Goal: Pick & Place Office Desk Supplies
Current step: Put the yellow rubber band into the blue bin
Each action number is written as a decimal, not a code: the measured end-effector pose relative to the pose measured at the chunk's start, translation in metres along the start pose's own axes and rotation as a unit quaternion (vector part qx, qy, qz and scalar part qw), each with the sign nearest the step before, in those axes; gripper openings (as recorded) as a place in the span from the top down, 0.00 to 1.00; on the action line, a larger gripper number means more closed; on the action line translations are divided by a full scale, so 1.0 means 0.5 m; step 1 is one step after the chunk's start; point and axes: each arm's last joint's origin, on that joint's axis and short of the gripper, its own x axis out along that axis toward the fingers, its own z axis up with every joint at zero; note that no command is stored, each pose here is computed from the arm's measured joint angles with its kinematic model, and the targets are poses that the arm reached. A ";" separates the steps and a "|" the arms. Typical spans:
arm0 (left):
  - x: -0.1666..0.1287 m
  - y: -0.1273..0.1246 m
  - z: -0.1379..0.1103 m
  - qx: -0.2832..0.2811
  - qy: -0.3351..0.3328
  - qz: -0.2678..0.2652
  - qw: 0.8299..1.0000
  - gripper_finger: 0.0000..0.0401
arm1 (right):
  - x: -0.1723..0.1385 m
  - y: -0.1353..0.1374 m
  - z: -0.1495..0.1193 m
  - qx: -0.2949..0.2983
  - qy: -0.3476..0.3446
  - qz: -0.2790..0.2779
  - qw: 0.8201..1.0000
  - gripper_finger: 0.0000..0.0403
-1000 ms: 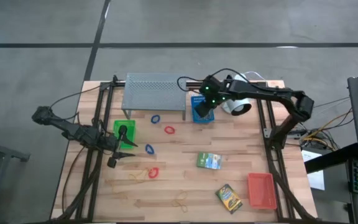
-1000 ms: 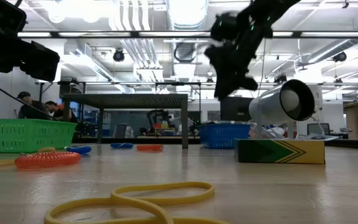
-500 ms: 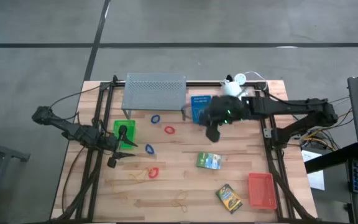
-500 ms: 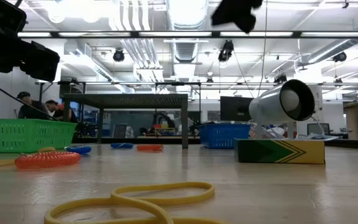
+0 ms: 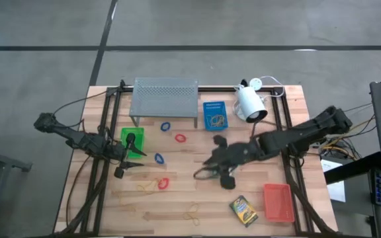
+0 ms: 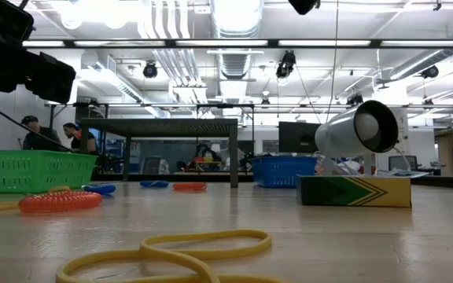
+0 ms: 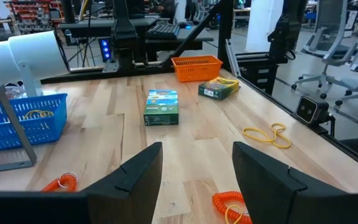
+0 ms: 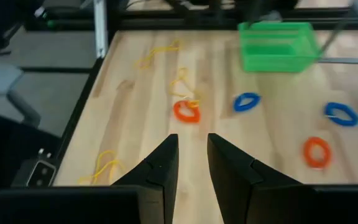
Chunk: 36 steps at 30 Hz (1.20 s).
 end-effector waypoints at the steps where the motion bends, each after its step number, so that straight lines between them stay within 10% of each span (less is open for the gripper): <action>1: 0.000 0.000 0.000 0.000 0.000 0.000 1.000 0.50 | 0.011 0.008 -0.004 -0.004 0.002 0.004 1.000 0.80; 36: 0.001 0.000 -0.001 0.000 0.002 0.000 1.000 0.50 | 0.221 0.193 -0.179 -0.097 0.075 0.074 0.990 0.80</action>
